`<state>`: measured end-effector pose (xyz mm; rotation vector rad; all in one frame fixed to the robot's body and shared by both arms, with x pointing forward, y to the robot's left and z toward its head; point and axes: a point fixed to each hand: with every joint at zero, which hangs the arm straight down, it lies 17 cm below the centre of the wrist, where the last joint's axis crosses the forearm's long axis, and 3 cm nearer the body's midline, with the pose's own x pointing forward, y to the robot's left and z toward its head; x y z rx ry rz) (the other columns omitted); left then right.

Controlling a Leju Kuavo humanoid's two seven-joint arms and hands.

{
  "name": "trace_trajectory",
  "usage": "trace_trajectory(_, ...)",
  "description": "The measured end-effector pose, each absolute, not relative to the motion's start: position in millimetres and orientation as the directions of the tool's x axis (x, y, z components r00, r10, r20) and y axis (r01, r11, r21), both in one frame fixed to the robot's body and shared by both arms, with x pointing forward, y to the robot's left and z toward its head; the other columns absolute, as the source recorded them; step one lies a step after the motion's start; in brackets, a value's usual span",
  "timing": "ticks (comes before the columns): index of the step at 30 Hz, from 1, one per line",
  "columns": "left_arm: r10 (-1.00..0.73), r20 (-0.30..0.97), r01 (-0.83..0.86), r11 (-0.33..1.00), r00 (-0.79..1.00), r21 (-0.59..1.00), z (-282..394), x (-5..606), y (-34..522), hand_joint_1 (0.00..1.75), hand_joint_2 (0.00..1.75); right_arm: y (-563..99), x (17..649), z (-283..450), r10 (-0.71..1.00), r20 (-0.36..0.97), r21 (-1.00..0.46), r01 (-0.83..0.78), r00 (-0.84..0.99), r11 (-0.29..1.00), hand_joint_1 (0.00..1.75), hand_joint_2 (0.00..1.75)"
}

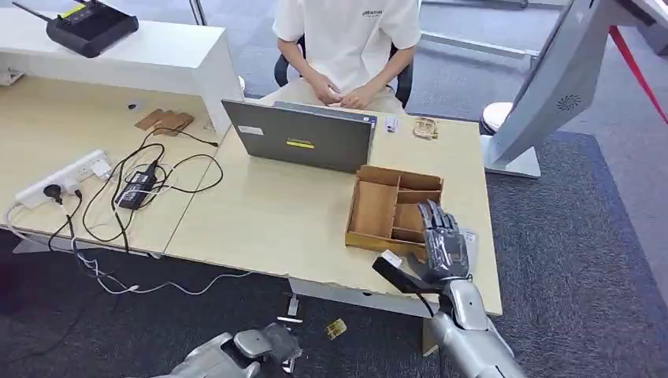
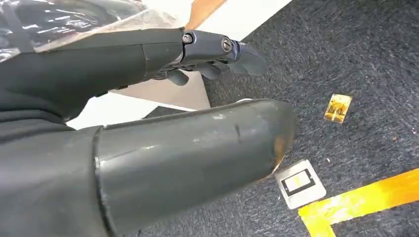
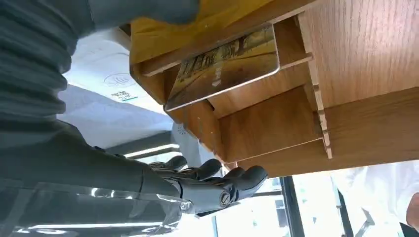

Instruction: Pass the card to the sensor for recognition and then transmit it.

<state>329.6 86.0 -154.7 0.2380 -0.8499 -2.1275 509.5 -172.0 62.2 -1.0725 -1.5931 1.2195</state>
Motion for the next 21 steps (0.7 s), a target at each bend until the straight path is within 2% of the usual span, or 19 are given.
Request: trace_trajectory(21, -0.737, 0.120, 0.614, -0.449, -0.665, 0.649, -153.4, 328.0, 80.9, 0.00, 0.00, -178.3, 513.9, 65.7, 0.953, 0.156, -0.971, 0.138, -0.258, 0.196, 1.75, 1.75)
